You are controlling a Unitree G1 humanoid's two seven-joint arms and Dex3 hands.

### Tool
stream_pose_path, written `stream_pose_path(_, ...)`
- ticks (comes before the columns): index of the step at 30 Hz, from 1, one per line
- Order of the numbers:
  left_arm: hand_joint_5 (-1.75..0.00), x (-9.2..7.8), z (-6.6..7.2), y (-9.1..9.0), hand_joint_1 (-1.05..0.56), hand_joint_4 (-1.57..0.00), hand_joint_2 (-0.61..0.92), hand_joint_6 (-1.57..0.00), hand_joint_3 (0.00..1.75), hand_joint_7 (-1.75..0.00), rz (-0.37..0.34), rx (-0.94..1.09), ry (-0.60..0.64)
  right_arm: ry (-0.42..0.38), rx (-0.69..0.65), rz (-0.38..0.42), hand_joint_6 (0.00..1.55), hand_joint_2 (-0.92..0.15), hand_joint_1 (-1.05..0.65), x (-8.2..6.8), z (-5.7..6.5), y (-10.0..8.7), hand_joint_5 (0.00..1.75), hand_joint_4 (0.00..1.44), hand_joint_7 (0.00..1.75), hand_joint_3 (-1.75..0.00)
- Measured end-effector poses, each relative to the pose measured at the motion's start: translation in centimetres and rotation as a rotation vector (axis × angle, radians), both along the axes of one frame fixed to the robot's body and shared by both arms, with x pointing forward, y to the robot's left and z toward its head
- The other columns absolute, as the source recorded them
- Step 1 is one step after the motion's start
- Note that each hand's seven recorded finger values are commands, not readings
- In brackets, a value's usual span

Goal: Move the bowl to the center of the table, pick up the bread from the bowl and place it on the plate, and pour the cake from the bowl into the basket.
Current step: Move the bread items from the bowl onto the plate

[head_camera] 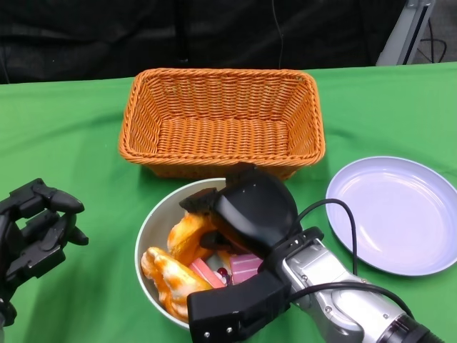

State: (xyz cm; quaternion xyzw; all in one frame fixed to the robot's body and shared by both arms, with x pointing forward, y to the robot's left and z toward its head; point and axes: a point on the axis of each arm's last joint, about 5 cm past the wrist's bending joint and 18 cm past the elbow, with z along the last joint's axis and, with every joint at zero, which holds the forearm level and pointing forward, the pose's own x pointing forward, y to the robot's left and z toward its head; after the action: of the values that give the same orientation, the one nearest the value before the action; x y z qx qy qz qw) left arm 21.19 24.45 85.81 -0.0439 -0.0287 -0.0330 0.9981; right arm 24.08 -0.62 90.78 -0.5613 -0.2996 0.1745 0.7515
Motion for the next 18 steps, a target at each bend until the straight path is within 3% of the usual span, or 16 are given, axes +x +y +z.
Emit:
stream_pose_path(7, -1.55, 0.1, -0.1, 0.0, -0.02, -0.69, 0.77, -0.75, 0.69, -1.23, 0.001, 0.0, 0.001, -0.042, 0.073, 0.024, 1.15, -0.89, -0.41, 0.4, 0.1, -1.1, 1.16, 0.65, 0.07, 0.0)
stream_pose_path(14, -1.54, 0.2, -0.1, 0.0, -0.03, -0.69, 0.78, -0.76, 0.68, -1.21, 0.002, 0.0, -0.003, -0.077, 0.218, 0.048, 1.16, -0.92, -0.34, 0.5, 2.6, -1.5, 1.19, 0.63, 0.07, -0.06)
stream_pose_path(18, -1.55, 0.2, -0.2, 0.0, -0.03, -0.68, 0.78, -0.76, 0.68, -1.21, 0.004, 0.001, -0.004, -0.026, 0.281, 0.052, 1.18, -0.92, -0.32, 0.3, 3.3, -1.9, 1.13, 0.68, 0.08, -0.02)
